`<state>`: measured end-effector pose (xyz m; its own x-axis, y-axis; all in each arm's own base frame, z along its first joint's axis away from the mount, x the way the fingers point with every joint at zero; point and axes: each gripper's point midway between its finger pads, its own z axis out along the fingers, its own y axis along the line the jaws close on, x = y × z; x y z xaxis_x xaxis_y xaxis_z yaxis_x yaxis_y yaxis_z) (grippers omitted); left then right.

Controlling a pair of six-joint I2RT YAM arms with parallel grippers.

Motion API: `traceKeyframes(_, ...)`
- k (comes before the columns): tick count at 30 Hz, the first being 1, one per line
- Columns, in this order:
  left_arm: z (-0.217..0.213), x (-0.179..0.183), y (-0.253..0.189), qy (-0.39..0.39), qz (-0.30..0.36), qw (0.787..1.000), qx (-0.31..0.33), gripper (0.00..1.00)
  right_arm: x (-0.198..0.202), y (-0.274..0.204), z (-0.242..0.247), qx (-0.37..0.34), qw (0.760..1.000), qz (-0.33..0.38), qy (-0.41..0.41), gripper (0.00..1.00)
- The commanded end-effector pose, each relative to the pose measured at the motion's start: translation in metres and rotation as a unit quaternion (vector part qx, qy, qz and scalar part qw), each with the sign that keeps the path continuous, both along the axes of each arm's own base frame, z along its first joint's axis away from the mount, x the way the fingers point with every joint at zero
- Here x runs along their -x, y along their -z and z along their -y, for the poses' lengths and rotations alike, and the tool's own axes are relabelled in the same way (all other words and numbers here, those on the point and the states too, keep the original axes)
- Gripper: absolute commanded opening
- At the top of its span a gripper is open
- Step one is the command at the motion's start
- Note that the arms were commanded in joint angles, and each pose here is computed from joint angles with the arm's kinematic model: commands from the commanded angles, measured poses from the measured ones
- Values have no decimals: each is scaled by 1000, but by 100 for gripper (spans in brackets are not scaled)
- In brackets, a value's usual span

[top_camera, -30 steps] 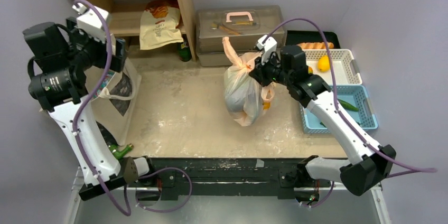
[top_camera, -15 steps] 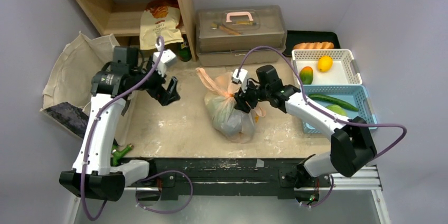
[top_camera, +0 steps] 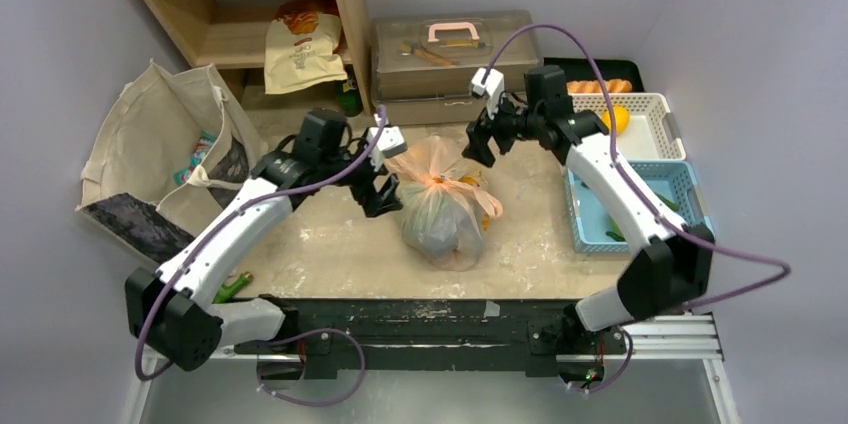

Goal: Untie the knot of the grocery bags and take out the mixed food

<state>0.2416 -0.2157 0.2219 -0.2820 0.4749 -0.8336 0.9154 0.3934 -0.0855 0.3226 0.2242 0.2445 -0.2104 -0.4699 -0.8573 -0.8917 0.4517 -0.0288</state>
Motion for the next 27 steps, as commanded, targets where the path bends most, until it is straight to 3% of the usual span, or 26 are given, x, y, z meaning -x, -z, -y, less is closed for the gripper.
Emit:
traceKeyframes(1,32,-48,5,-81,12,996,27,85,-34,48,16,35,998,-58,19,76)
traceKeyframes(8,52,-69,48,-117,-45,992,1,87,-27,92,3,53,995,-81,-15,69)
traceKeyframes(15,47,-74,62,-95,-69,993,-8,66,43,104,-7,57,990,-101,-78,56)
traceKeyframes(18,38,-72,51,-61,-60,996,29,66,82,103,-18,49,987,-105,-113,55)
traceKeyframes(21,36,-52,43,15,-10,999,37,70,103,92,-26,26,987,-94,-130,55)
traceKeyframes(27,47,-22,38,98,31,994,49,79,67,63,-16,18,996,-43,-75,56)
